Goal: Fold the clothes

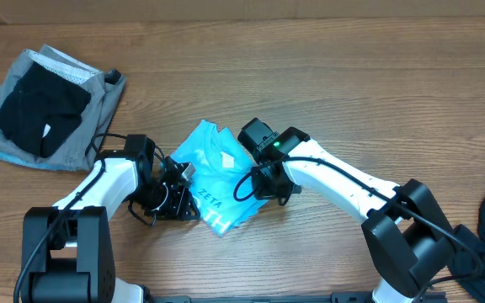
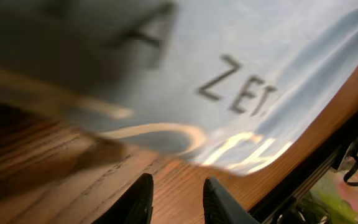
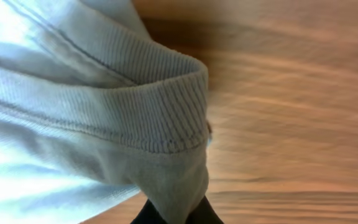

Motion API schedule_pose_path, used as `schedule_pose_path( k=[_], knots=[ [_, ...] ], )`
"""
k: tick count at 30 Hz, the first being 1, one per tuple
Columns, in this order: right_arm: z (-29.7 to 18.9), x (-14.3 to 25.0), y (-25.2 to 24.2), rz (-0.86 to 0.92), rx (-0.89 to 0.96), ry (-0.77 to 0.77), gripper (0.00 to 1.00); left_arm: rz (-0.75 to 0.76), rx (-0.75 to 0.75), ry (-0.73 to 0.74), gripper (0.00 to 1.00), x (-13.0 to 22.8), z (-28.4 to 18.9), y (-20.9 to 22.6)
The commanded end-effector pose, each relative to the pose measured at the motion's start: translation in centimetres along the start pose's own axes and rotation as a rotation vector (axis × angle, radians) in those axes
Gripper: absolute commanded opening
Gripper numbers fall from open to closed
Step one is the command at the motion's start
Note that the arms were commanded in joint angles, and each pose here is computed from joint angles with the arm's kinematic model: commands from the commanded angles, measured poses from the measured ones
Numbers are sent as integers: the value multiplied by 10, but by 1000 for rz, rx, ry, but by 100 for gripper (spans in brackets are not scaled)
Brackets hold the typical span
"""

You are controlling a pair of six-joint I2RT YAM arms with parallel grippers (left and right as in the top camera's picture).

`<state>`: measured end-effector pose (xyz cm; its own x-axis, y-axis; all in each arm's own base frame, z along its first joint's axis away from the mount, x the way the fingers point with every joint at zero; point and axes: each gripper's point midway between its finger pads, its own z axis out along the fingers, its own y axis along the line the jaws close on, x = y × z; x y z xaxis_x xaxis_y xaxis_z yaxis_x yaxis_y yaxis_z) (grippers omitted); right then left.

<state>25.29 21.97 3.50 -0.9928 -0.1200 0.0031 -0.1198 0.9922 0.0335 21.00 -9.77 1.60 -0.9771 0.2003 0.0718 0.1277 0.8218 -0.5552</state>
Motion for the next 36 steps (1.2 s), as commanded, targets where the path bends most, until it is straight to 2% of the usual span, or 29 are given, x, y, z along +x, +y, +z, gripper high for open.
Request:
schedule_pose_path(
  k=[1, 4, 9, 11, 12, 17, 20, 23, 27, 31, 36],
  knots=[
    [-12, -24, -28, -65, 165, -127, 5, -21, -29, 14, 30, 3, 1, 8],
    [-12, -25, -29, -89, 170, -128, 5, -28, 29, 6, 24, 2, 1, -2],
    [-12, -25, -28, -89, 169, -128, 5, 60, 370, -90, 28, -13, -11, -60],
    [-12, -24, -28, -88, 165, -126, 5, 89, 453, -124, 25, -19, -16, -75],
    [-12, -24, -27, -88, 161, -124, 5, 108, 448, -124, 21, -20, -14, -76],
    [-11, -20, -20, -77, 116, -103, 5, 128, 299, -79, 10, -24, 11, -73],
    [-10, -17, -11, -4, 61, -83, 5, 107, 216, -76, 6, -33, 26, -79],
    [-9, -16, -2, 50, 9, -71, 5, 92, 39, -70, 4, -36, 47, -75],
    [-9, -16, 0, 49, 1, -73, 5, 109, -116, -42, 4, -25, 65, -75],
    [-9, -17, -1, 49, 8, -78, 5, 84, -191, -35, 4, -16, 76, -74],
    [-11, -25, -20, 48, 111, -134, 5, -13, -304, -36, 4, -2, 81, -49]
  ],
)
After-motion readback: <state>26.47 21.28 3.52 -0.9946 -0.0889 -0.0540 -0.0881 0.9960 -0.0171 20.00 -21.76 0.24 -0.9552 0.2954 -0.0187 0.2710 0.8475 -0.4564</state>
